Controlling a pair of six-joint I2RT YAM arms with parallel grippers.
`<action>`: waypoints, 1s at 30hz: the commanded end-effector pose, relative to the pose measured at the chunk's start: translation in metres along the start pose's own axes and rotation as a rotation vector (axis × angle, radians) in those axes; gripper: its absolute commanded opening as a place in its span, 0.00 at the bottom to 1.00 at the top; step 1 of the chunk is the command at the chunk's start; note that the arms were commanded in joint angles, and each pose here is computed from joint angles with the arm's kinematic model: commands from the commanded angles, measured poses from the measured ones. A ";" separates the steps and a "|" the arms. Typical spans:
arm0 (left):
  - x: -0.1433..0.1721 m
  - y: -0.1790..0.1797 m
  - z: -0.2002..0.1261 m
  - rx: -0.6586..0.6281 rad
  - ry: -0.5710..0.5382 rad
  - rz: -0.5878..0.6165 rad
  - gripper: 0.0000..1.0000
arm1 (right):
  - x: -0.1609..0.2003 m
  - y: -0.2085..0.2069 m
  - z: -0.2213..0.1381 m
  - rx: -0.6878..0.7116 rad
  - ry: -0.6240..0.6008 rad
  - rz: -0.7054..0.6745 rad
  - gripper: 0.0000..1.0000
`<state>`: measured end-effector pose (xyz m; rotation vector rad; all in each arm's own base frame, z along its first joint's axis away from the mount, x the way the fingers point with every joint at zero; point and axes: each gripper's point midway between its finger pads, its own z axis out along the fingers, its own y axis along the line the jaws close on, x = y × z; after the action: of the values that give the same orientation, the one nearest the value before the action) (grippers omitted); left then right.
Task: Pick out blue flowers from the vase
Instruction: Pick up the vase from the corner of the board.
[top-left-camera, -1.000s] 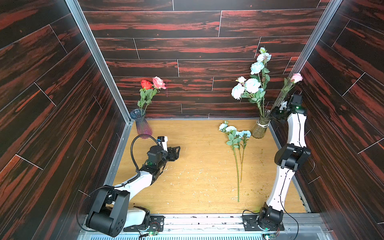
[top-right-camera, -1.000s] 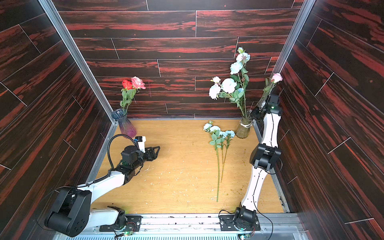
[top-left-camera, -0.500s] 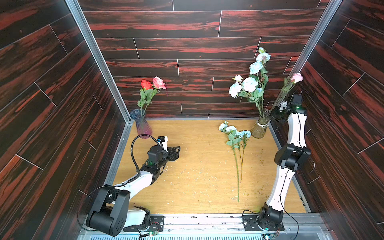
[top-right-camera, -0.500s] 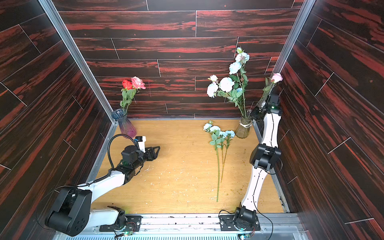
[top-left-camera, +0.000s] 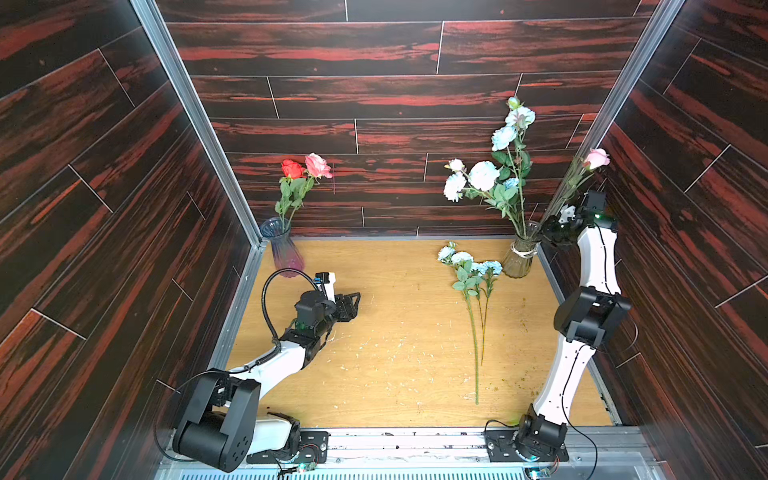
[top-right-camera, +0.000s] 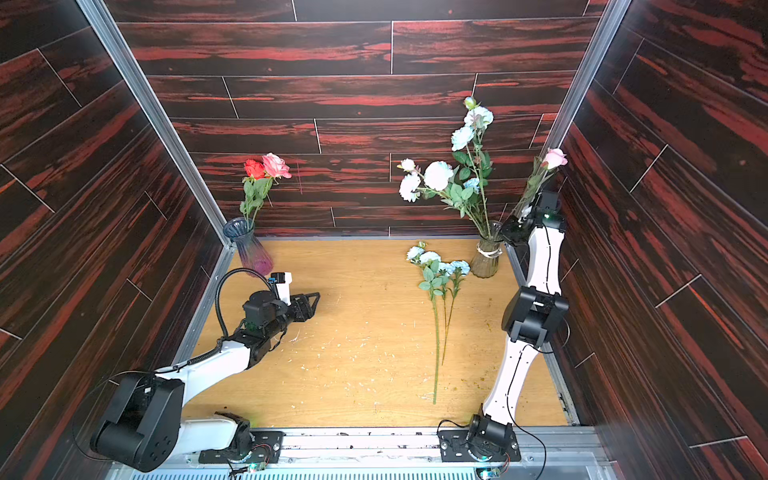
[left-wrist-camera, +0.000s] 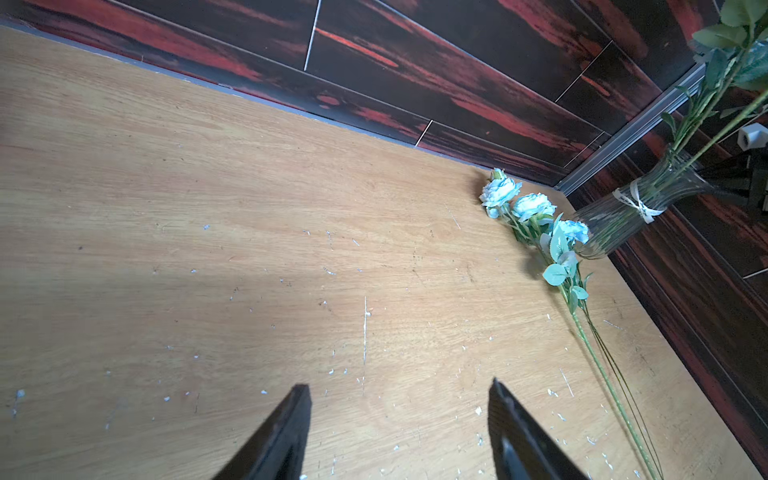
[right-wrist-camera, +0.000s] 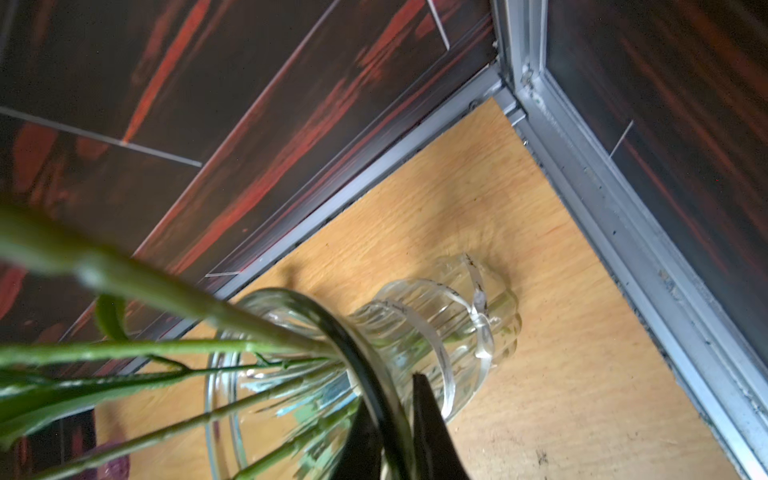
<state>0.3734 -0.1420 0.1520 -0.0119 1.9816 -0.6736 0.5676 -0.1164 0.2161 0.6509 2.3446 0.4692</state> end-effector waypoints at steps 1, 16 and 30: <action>-0.011 -0.005 0.001 0.003 -0.020 0.026 0.69 | -0.018 0.057 -0.042 -0.166 -0.149 -0.077 0.00; -0.011 -0.005 0.002 0.001 -0.023 0.026 0.69 | 0.010 0.072 -0.123 -0.184 -0.352 -0.119 0.00; -0.010 0.000 0.002 -0.026 -0.028 0.013 0.68 | 0.088 0.143 -0.187 -0.366 -0.211 -0.260 0.00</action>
<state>0.3741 -0.1410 0.1518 -0.0200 1.9805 -0.6596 0.4480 -0.0282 0.3220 0.4180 2.1408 0.5316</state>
